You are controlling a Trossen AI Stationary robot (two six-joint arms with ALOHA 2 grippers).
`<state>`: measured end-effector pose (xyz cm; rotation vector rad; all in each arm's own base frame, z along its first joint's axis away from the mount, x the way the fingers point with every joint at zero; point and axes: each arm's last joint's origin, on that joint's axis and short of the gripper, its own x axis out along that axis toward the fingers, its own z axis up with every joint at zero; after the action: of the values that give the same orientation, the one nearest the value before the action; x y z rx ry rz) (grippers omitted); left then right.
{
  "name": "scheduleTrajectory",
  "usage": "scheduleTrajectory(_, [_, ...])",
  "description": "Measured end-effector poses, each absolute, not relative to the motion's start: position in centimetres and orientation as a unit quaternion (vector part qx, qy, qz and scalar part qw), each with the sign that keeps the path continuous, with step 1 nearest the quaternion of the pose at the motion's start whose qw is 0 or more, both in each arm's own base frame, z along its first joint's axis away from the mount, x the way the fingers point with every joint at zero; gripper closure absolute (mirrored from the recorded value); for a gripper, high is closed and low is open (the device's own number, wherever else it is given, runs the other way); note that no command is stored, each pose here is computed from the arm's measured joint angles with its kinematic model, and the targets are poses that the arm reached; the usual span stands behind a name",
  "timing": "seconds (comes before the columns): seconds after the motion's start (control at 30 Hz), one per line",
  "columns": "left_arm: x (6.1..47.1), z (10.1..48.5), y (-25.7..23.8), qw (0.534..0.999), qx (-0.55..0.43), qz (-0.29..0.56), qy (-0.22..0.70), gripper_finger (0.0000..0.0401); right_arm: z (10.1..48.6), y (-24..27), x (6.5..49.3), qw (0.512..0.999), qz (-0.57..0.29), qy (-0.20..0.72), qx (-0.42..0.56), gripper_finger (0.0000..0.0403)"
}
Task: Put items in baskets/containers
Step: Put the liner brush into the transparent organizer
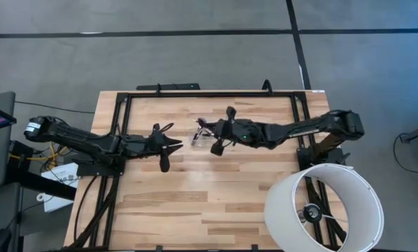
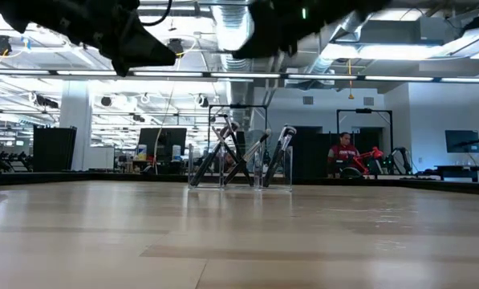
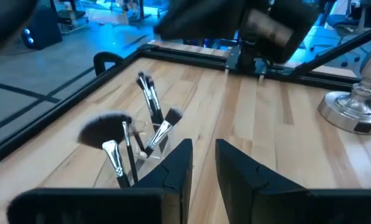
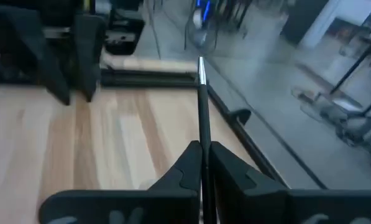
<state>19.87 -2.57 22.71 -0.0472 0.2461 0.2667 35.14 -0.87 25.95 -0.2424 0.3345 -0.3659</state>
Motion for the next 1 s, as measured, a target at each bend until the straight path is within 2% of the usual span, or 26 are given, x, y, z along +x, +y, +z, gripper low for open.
scheduleTrajectory(0.07, [20.0, 22.6, -2.5, 0.983, -0.024, 0.135, 0.125, 0.0334, 23.3, -1.5, 34.7, 0.972, -0.166, 0.129, -0.106, 0.0394])
scheduleTrajectory(0.17, [20.3, 22.3, -2.2, 0.981, -0.02, 0.143, 0.131, 0.0334, 20.4, -1.9, 34.5, 0.992, -0.11, 0.019, -0.064, 0.0398])
scheduleTrajectory(0.27, [21.0, 22.3, -1.5, 0.981, -0.007, 0.159, 0.114, 0.0334, 19.3, -2.0, 34.8, 0.993, -0.052, -0.09, -0.05, 0.0391])
scheduleTrajectory(0.33, [21.5, 22.6, -1.1, 0.983, 0.001, 0.162, 0.09, 0.0334, 18.8, -1.8, 35.1, 0.991, -0.017, -0.123, -0.043, 0.0388])
scheduleTrajectory(0.53, [22.6, 23.7, -0.6, 0.994, 0.027, 0.104, 0.008, 0.0334, 17.7, -2.1, 36.5, 0.992, 0.026, -0.12, -0.026, 0.0398])
scheduleTrajectory(1.0, [23.1, 23.7, -0.5, 0.997, 0.032, 0.064, -0.012, 0.0334, 17.9, -2.5, 36.7, 0.992, 0.038, -0.121, -0.009, 0.0396])
